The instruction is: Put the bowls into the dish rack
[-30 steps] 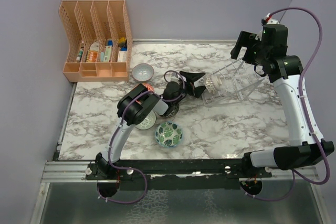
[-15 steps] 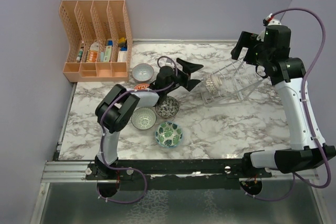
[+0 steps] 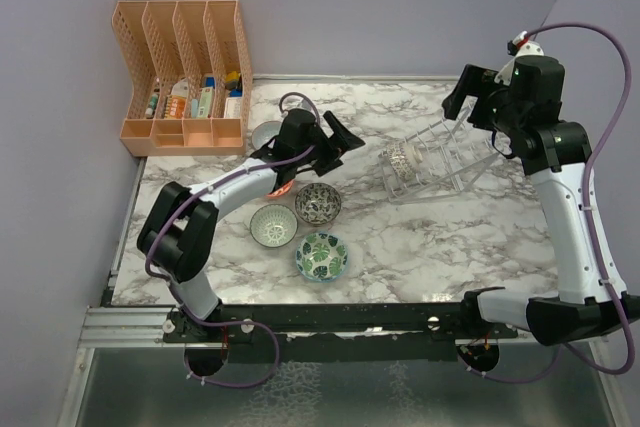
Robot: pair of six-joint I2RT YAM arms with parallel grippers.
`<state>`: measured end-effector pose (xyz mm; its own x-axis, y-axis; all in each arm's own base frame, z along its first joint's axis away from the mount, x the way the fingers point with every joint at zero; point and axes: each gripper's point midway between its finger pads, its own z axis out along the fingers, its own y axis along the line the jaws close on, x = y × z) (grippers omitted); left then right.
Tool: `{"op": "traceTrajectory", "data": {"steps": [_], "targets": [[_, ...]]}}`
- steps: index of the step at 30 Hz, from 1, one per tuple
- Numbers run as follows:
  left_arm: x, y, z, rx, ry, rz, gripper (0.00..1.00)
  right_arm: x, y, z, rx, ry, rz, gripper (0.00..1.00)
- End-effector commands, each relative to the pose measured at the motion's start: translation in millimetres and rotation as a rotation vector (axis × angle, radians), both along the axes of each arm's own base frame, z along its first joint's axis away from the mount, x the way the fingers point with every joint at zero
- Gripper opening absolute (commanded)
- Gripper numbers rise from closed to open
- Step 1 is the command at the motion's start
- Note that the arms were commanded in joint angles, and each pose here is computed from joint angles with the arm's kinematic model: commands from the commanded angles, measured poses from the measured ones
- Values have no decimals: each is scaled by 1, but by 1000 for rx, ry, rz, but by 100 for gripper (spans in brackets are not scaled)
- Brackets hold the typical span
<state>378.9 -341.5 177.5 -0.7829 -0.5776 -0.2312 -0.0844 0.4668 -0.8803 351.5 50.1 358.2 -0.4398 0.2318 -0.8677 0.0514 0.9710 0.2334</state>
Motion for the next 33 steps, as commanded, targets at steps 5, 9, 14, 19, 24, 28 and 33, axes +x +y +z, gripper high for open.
{"op": "traceTrajectory", "data": {"steps": [5,9,14,19,24,28,33], "targets": [[-66,43,-47,514,-20,-222,84,-9,4,8,22,-33,31,100],[-88,49,-75,628,6,-317,75,-13,5,1,33,-18,36,100],[-99,47,-99,715,-9,-380,65,-15,10,-4,59,-7,49,100],[-108,33,-121,787,-21,-455,62,-18,10,1,57,-14,52,100],[-108,32,-145,918,-6,-498,57,-22,8,5,53,-24,46,100],[-107,34,-147,965,-25,-498,37,-25,3,9,42,-37,26,100],[-107,39,-140,989,-44,-501,2,-28,-3,13,26,-52,2,100]]}}
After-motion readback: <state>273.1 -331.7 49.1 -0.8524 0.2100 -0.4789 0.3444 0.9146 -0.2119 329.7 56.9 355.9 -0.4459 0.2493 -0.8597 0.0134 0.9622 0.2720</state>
